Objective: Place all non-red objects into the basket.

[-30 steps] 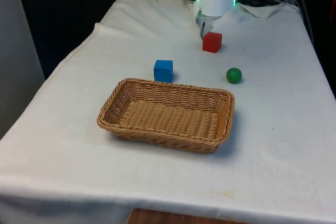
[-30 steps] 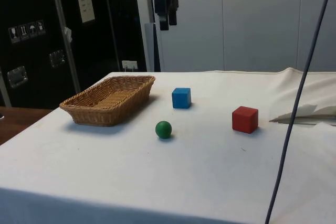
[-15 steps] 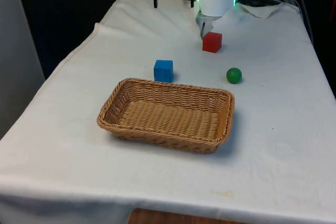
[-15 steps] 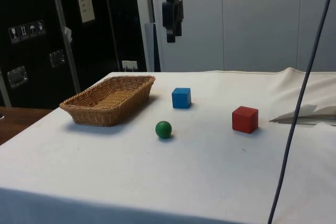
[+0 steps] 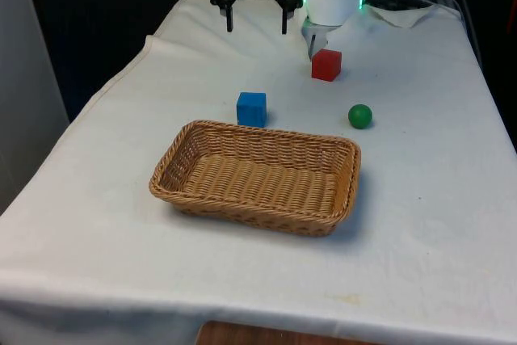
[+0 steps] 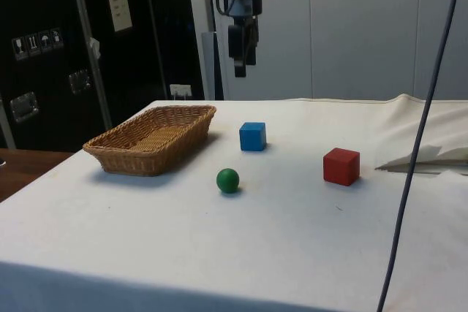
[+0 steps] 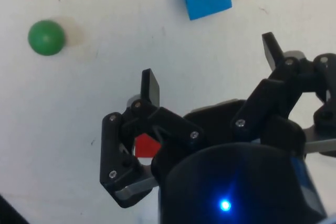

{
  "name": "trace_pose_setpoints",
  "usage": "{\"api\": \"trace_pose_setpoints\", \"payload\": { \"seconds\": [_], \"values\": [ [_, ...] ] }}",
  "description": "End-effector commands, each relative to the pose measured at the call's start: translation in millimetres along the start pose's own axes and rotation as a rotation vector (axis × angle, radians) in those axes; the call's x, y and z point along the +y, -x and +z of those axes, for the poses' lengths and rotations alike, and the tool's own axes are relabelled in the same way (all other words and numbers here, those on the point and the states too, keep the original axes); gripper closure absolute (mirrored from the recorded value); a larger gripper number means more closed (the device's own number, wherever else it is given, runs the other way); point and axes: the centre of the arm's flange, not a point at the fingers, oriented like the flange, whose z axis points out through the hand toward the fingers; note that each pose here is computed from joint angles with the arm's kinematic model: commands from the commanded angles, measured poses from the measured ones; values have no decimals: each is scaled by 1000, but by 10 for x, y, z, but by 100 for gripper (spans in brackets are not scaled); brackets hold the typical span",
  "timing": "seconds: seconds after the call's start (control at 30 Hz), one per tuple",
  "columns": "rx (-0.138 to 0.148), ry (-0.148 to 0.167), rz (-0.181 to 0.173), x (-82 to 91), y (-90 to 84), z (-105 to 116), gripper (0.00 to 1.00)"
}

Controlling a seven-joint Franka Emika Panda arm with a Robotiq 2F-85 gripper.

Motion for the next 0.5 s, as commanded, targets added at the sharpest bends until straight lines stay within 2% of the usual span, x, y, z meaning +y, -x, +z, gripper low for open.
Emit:
{"api": "trace_pose_setpoints", "payload": {
  "seconds": [0.0, 0.17, 0.4, 0.43, 0.47],
  "values": [
    [7, 11, 10, 11, -7, 42, 0],
    [1, 15, 32, -3, 3, 168, 0],
    [-12, 19, 86, -35, 16, 382, 0],
    [-21, 22, 75, -26, 15, 355, 0],
    [-14, 18, 92, -45, 20, 409, 0]
  ]
}}
